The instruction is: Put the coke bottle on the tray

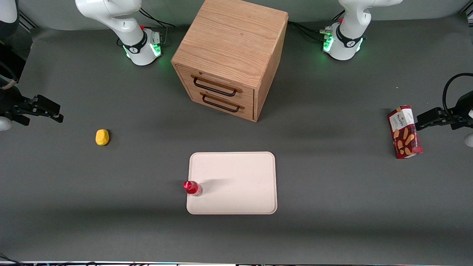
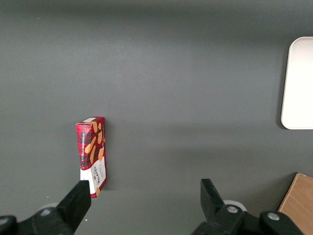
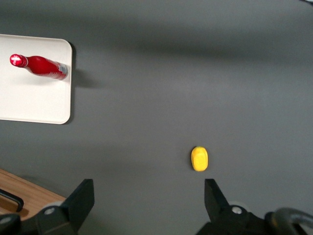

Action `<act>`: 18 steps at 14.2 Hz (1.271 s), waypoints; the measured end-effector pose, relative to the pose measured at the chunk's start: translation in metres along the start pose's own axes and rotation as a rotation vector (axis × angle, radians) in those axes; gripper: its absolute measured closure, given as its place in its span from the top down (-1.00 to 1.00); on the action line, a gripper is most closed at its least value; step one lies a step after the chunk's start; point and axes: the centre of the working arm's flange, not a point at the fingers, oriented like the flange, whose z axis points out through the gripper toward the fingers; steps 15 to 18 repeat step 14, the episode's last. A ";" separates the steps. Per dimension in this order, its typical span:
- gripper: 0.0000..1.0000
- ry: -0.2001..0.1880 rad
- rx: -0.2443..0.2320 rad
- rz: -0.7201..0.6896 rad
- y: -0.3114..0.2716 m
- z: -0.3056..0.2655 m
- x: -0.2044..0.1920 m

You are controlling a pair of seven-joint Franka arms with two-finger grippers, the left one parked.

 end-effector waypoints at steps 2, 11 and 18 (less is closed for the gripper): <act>1.00 0.010 -0.002 -0.014 0.009 0.001 0.001; 1.00 0.019 -0.002 0.036 0.011 0.001 0.002; 1.00 0.019 -0.002 0.036 0.011 0.001 0.002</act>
